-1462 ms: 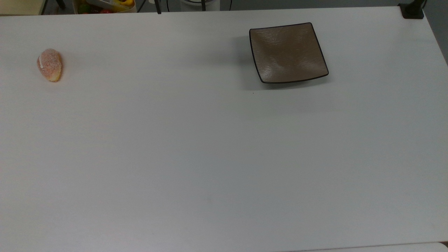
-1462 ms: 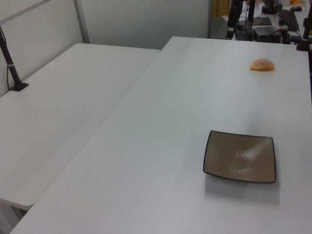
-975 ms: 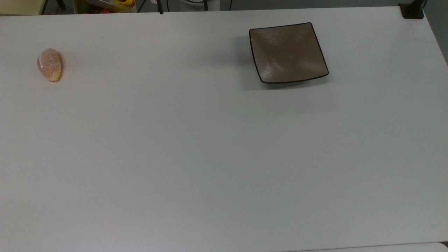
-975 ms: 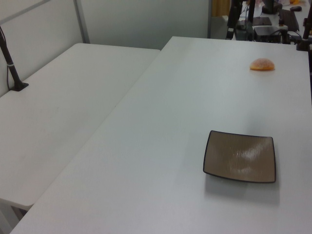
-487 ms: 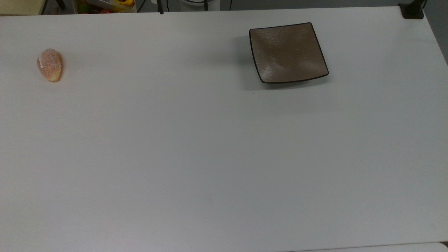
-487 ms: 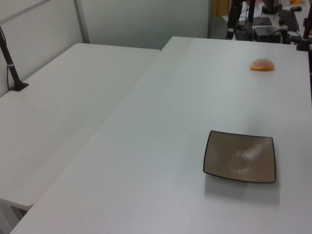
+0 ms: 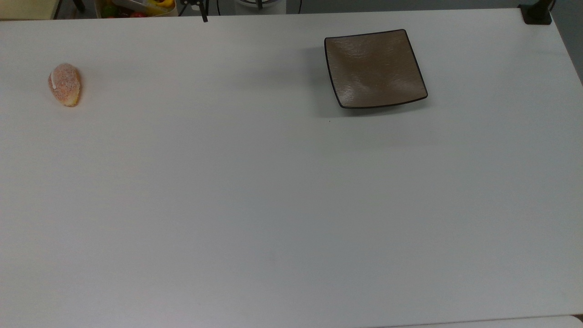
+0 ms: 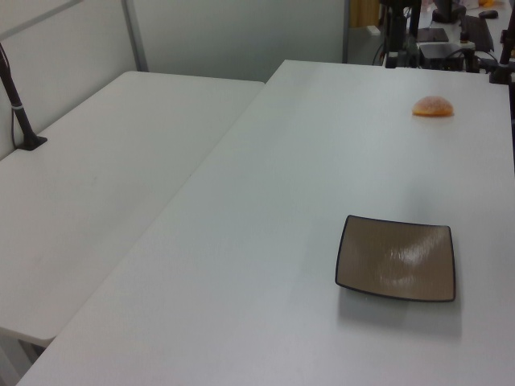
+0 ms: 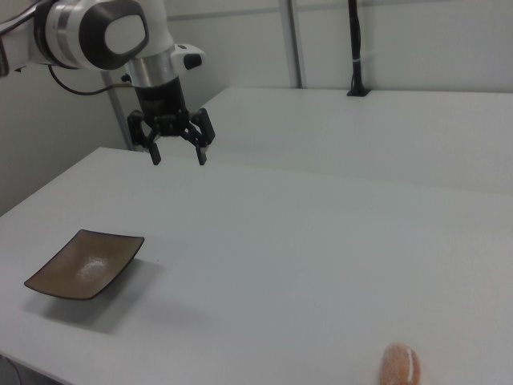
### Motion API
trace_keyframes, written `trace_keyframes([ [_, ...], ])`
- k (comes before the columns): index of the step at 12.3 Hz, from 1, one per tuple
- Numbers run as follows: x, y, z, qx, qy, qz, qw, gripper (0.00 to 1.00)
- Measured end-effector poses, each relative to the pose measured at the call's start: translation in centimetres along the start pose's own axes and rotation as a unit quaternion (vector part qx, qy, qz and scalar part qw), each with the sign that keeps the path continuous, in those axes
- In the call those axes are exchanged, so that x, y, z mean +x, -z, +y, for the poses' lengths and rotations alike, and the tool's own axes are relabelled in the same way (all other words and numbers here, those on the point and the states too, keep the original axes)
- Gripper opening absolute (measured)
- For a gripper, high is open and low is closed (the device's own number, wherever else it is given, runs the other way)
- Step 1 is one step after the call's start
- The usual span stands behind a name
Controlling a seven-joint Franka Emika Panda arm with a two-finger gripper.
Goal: Bread is placed on a ceramic plate
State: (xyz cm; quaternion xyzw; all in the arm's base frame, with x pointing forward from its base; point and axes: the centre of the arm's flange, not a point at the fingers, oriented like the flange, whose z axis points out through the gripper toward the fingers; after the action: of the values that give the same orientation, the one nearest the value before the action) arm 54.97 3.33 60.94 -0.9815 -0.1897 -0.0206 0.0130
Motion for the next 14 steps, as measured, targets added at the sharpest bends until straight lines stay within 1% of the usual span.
trace_keyframes([
  [1, -0.5, -0.3, 0.7, 0.005, 0.023, -0.013, 0.9996, 1.00],
  [2, -1.0, -0.5, 1.2, 0.008, 0.030, -0.022, 0.9993, 1.00],
  [3, -1.3, -0.5, 1.9, 0.010, 0.030, -0.025, 0.9992, 1.00],
  [5, -2.4, -0.4, 4.5, 0.009, 0.013, -0.025, 0.9996, 1.00],
  [8, -4.6, 0.2, 9.0, -0.009, 0.003, -0.028, 0.9996, 1.00],
  [9, -5.8, 0.7, 11.2, -0.015, 0.004, -0.025, 0.9996, 1.00],
  [12, -9.1, 1.1, 17.8, -0.038, 0.008, 0.003, 0.9992, 1.00],
  [14, -11.2, -0.1, 22.1, -0.051, 0.004, 0.008, 0.9986, 1.00],
])
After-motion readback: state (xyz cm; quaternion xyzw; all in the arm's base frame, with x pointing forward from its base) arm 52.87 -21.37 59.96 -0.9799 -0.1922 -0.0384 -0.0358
